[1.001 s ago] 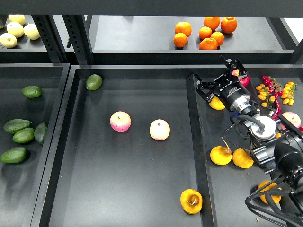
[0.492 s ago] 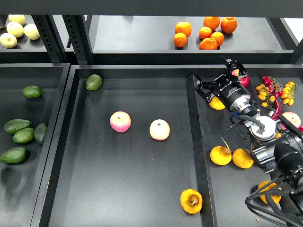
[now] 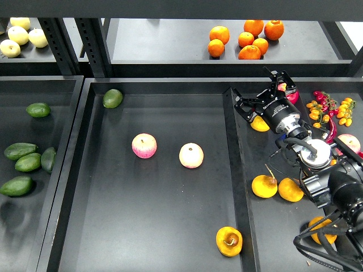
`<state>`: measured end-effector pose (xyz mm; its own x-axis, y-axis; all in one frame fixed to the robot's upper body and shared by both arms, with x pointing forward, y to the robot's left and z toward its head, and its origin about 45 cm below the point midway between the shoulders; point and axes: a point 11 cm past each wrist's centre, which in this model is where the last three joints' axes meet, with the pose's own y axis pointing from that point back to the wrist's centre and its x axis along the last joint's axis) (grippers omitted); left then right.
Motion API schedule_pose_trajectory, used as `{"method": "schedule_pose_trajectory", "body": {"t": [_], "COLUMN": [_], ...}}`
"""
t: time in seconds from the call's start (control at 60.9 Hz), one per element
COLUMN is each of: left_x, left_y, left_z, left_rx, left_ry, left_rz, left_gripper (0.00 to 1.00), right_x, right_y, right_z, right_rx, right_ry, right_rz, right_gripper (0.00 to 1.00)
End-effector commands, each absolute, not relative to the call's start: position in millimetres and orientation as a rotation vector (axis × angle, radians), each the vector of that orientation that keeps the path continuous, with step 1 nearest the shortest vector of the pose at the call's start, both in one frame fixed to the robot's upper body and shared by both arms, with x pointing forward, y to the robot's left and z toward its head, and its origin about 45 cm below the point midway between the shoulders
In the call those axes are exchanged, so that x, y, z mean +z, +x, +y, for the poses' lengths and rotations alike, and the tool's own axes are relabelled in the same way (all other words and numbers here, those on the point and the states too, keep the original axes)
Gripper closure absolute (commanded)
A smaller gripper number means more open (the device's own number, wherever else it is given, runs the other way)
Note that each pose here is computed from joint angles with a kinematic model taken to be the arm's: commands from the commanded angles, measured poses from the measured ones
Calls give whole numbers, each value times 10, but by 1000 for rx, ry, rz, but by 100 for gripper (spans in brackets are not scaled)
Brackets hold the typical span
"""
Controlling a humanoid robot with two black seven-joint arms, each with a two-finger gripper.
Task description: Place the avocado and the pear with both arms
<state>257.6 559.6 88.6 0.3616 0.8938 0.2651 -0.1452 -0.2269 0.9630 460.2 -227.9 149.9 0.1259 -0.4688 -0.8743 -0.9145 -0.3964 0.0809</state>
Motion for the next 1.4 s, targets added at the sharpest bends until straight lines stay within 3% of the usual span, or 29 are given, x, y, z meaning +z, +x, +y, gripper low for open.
{"method": "schedule_pose_trajectory", "body": {"t": [0.0,0.213,0.64,1.379], "left_x": [890,899,1067,1322], "left_y": [2585,2669,3153,3540], "left_z": [5591,5504,5072,4490], "left_rx": [1134,1133,1204,1149], "left_ry": [1471,1432,1093,800], "left_rz": [714,705,706,670], "left_gripper": [31,20,20,20], "right_x": [1498,1507,1505,1498], "right_y": [4602,4606,4605,4602], "right_z": [-2280,-2272,-2269,-2268], "right_rx": [1211,1209,1210,1211], "right_ry": [-1924,-1929,-1931,-1935], "right_rz": [1331,1329,1329,1331], "right_gripper": [1,1,1,1]}}
